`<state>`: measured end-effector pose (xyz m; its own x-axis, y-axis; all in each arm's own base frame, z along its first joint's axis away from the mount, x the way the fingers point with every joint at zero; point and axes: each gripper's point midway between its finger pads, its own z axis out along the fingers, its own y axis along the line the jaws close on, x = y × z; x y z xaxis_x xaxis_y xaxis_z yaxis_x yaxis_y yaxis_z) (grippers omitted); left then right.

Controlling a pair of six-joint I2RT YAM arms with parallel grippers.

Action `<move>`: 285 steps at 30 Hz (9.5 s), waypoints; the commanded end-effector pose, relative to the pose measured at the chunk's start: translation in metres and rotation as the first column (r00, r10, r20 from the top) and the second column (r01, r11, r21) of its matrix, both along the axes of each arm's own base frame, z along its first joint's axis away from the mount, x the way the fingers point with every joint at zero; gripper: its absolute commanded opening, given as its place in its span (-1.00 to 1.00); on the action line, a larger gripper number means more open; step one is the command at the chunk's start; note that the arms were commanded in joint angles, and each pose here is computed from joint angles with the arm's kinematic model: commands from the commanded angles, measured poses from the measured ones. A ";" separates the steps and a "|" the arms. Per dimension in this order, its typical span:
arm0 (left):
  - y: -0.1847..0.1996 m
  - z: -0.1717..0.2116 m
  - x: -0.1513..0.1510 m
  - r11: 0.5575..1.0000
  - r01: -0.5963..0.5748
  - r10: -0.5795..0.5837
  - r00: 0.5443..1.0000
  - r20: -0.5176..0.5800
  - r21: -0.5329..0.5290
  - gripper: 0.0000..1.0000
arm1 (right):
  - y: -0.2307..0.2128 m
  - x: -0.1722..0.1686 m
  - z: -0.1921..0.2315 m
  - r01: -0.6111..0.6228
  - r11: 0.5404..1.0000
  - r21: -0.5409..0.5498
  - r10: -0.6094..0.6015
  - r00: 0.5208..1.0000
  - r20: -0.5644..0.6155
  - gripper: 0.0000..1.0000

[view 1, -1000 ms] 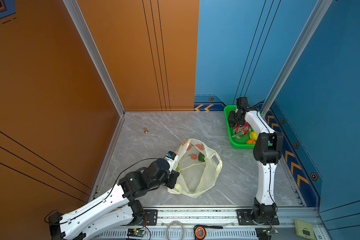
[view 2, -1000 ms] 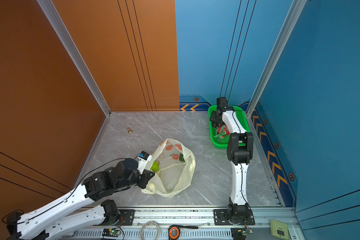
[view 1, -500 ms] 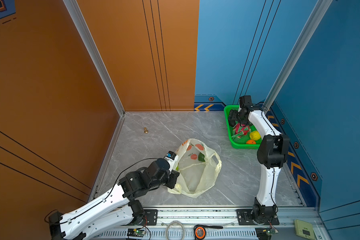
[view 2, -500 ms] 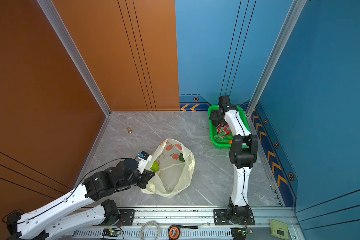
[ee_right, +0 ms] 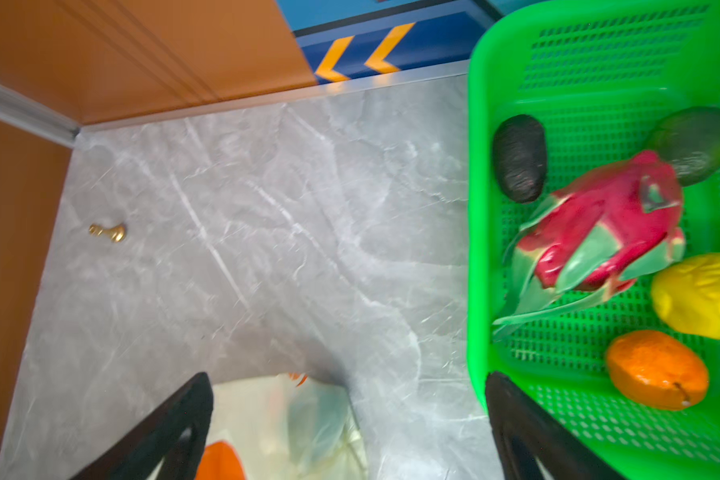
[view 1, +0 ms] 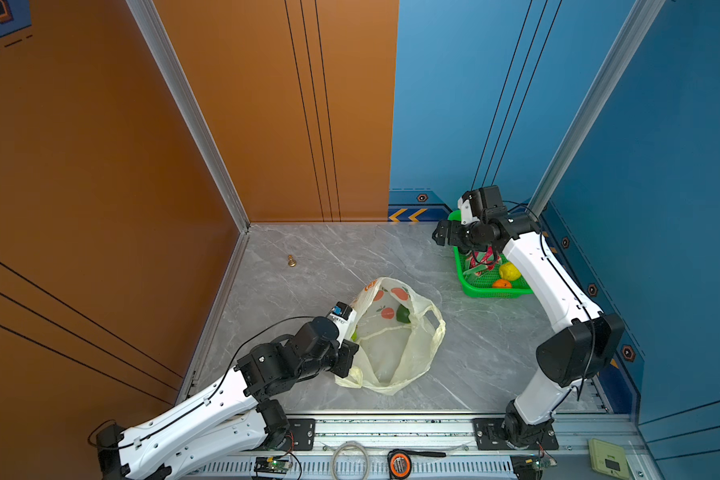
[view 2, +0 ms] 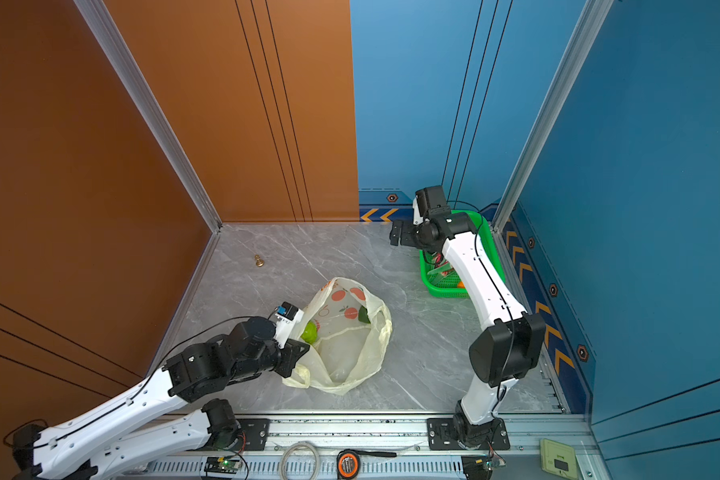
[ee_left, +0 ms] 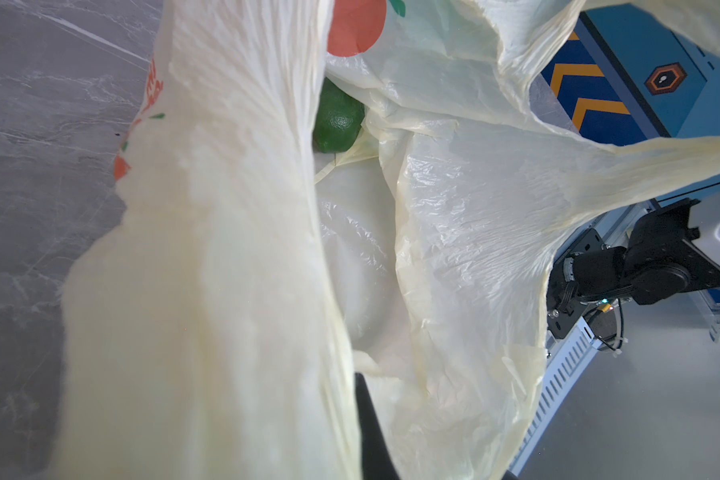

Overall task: Untie the knot of the plastic bag and take out the fruit
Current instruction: 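Move the right gripper back over the bag opening, then lower the right gripper onto the orange in the bag and close it, then lift the orange out of the bag toward the green basket, then lower the orange into the green basket and open the right gripper, then move the right gripper back over the bag opening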

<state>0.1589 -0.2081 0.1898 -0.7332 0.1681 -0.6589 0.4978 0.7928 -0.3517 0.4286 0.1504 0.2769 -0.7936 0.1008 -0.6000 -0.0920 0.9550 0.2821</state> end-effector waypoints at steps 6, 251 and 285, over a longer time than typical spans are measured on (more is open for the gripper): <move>0.005 0.013 0.000 1.000 -0.003 0.004 0.999 0.033 -0.005 -1.00 | 0.085 -0.109 0.007 -0.180 0.981 0.067 0.185 0.979 -0.084 1.00; 0.016 0.010 0.010 0.994 -0.099 0.100 0.994 -0.032 0.048 -1.00 | -0.202 0.030 -0.129 0.408 0.902 -0.141 -0.428 0.886 -0.176 0.78; 0.018 0.013 0.006 0.996 -0.078 0.079 0.997 -0.021 0.034 -1.00 | 0.127 -0.170 0.033 -0.349 0.920 0.177 0.367 0.926 -0.085 0.79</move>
